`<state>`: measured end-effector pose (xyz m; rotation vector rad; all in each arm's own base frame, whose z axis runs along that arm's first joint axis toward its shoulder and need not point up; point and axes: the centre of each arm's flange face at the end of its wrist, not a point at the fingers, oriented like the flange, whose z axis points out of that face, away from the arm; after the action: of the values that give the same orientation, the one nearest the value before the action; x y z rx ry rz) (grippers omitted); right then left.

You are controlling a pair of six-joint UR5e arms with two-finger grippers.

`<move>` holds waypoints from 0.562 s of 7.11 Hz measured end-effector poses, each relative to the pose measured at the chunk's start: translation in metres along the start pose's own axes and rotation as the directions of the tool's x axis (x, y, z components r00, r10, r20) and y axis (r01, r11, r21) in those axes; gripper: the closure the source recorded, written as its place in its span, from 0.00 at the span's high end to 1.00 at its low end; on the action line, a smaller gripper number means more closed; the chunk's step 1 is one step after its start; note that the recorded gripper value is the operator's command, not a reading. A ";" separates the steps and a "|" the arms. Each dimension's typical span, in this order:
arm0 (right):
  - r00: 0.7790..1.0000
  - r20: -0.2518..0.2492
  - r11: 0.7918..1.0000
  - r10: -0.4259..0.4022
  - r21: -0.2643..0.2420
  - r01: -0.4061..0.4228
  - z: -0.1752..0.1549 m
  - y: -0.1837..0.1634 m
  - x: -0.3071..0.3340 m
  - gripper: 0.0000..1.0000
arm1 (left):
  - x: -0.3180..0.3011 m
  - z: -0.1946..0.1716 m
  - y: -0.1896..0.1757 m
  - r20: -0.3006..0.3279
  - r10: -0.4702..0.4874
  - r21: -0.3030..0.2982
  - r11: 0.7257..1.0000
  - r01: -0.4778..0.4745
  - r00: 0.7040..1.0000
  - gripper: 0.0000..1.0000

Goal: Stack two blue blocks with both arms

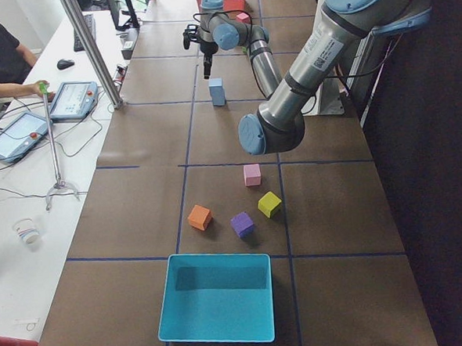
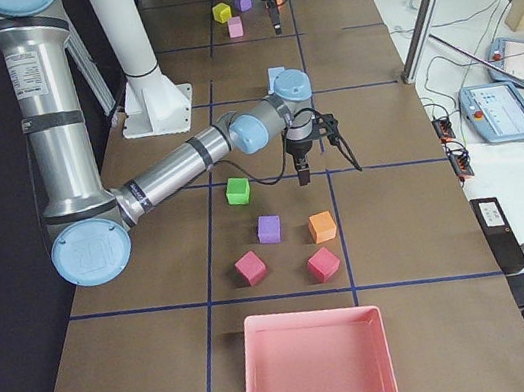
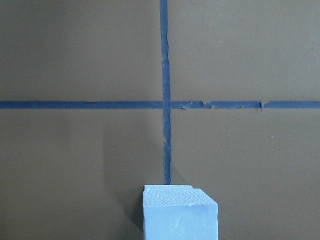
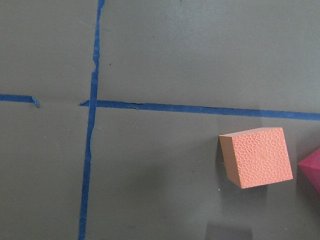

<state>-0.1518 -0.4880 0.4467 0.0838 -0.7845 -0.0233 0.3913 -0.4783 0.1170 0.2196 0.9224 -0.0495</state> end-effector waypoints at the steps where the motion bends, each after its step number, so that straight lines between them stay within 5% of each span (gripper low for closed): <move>1: 1.000 0.001 1.000 0.003 0.017 -0.003 -0.010 -0.004 0.010 1.00 | -0.055 -0.012 -0.006 0.015 0.065 -0.009 0.998 -0.065 0.998 1.00; 4: 0.999 0.006 0.998 -0.039 0.047 0.039 -0.038 -0.018 0.081 1.00 | -0.281 -0.029 -0.034 0.081 0.266 -0.130 0.958 -0.255 0.960 1.00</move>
<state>-0.0681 -0.5079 0.4755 0.1437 -0.7903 -0.0422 0.1938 -0.5196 0.3175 0.2249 0.7900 0.2370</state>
